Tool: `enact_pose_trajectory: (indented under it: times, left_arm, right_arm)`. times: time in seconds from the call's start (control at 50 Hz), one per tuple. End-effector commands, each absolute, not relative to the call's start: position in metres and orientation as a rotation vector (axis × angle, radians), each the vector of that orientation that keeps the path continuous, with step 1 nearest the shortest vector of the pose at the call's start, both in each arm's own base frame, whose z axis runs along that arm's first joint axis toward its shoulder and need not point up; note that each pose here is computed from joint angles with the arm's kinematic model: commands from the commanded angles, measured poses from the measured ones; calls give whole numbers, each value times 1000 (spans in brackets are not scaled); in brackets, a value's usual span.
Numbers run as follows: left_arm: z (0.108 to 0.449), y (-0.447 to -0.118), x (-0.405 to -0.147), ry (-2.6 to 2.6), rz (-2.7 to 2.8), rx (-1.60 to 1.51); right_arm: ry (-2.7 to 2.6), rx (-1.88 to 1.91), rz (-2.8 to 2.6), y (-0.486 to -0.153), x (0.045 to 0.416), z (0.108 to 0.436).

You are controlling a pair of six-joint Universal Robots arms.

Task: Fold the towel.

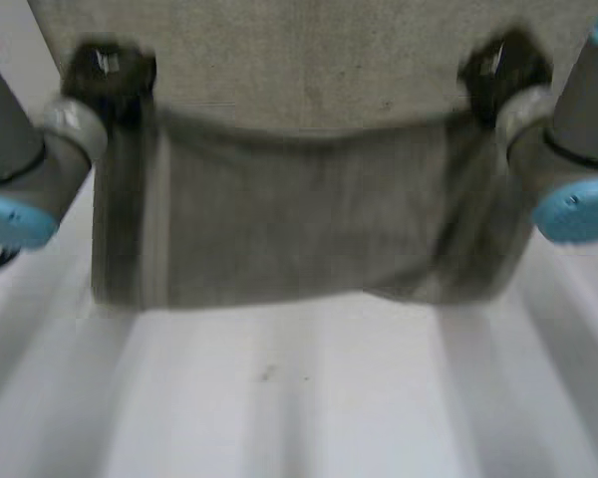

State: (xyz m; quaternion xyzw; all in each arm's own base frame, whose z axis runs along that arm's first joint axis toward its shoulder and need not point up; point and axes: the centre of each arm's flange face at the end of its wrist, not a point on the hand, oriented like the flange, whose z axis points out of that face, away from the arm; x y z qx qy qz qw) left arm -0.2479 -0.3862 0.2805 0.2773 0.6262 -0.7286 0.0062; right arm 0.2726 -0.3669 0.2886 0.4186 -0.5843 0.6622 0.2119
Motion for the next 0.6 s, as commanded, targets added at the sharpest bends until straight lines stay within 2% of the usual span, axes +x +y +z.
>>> enact_pose_trajectory:
  times: [0.02,0.06,0.1,0.12,0.14,0.16,0.2,0.22,0.24,0.26,0.3,0.32,0.36,0.38,0.4,0.42,0.44,0.46,0.48,0.5,0.52,0.6]
  left_arm:
    - [417,-376,-261,1150,-2802,521]
    - [421,-371,-260,1103,-2828,485]
    - [414,-369,-259,1121,-2829,475]
    - [401,-369,-258,1175,-2811,482]
    - [384,-371,-256,1249,-2783,494]
    - [384,-371,-256,1250,-2782,494]
    - [349,-369,-256,1405,-2733,530]
    - [349,-369,-256,1406,-2733,530]
    - [329,-367,-256,1488,-2700,552]
    - [329,-367,-256,1489,-2700,552]
    - [287,-360,-253,1656,-2622,589]
    - [287,-360,-253,1657,-2621,589]
    - [245,-350,-249,1816,-2533,618]
    - [245,-350,-249,1816,-2532,618]
    - [227,-345,-248,1875,-2494,628]
    - [227,-345,-248,1876,-2493,629]
    - [207,-340,-247,1935,-2447,645]
    - [188,-336,-245,1995,-2394,660]
    - [188,-336,-245,1995,-2394,660]
    - [176,-332,-242,2043,-2351,665]
    - [166,-330,-239,2078,-2312,663]
    - [157,-328,-231,2113,-2269,651]
  right_arm:
    - [-905,611,2357,-361,281,420]
    - [-900,640,2356,-356,281,417]
    - [-973,764,2332,-350,282,393]
    - [-974,765,2332,-350,282,393]
    - [-1034,821,2304,-349,281,376]
    - [-1034,822,2304,-349,281,376]
    - [-1167,933,2248,-345,281,337]
    - [-1167,934,2248,-345,281,337]
    - [-1221,969,2222,-343,281,320]
    - [-1278,1001,2197,-339,278,305]
    - [-1330,1028,2173,-334,277,292]
    - [-1330,1028,2173,-334,277,292]
    - [-1429,1077,2111,-326,272,265]
    - [-1430,1077,2110,-326,272,265]
    - [-1489,1116,2063,-321,269,247]
    - [-1554,1163,2005,-316,264,228]
    - [-1555,1163,2004,-316,264,228]
    - [-1619,1219,1951,-311,260,209]
    - [-1677,1281,1907,-306,258,188]
    - [-1678,1282,1906,-306,258,188]
    - [-1730,1353,1870,-299,258,168]
    - [-1802,1461,1836,-288,259,143]
